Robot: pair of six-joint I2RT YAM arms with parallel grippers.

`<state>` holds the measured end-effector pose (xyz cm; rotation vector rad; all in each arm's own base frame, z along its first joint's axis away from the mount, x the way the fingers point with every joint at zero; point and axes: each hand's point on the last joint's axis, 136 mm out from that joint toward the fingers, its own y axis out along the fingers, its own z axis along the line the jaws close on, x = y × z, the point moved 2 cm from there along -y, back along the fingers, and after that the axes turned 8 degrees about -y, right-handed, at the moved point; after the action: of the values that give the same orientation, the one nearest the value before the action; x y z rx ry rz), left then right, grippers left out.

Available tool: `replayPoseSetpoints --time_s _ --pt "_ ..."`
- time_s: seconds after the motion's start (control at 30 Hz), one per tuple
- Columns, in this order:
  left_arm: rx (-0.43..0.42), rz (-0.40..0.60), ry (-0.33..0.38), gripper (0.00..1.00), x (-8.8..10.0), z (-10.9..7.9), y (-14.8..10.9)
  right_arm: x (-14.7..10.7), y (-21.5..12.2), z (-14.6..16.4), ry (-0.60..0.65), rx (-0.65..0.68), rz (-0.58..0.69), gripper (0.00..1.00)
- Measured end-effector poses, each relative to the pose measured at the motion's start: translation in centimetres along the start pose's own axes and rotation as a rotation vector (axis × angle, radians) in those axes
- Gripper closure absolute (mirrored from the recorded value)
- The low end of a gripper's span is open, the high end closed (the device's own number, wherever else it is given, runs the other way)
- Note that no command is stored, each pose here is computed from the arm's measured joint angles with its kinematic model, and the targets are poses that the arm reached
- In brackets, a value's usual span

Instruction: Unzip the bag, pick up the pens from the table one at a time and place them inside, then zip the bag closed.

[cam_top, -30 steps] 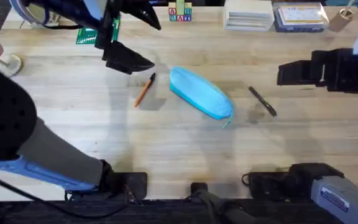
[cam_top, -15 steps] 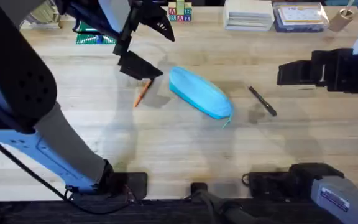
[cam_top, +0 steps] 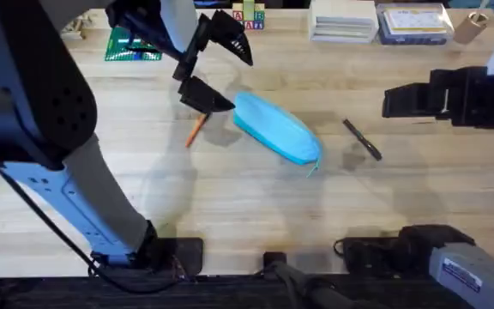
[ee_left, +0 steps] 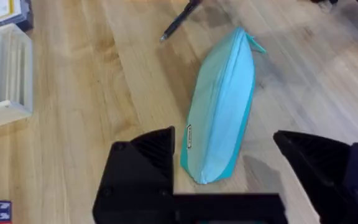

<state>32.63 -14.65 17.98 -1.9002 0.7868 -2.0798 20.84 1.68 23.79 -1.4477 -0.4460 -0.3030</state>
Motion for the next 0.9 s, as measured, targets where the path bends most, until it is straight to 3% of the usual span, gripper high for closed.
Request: replayPoseSetpoints --time_s 0.43,0.9 --pt "-0.030 -0.036 -0.062 0.010 -4.1 1.6 2.4 -0.2 0.0 0.0 0.001 0.000 0.008 0.005" --pt "-0.015 -0.032 -0.037 0.009 -4.3 2.1 2.4 -0.4 0.0 0.0 0.002 0.001 0.019 0.004"
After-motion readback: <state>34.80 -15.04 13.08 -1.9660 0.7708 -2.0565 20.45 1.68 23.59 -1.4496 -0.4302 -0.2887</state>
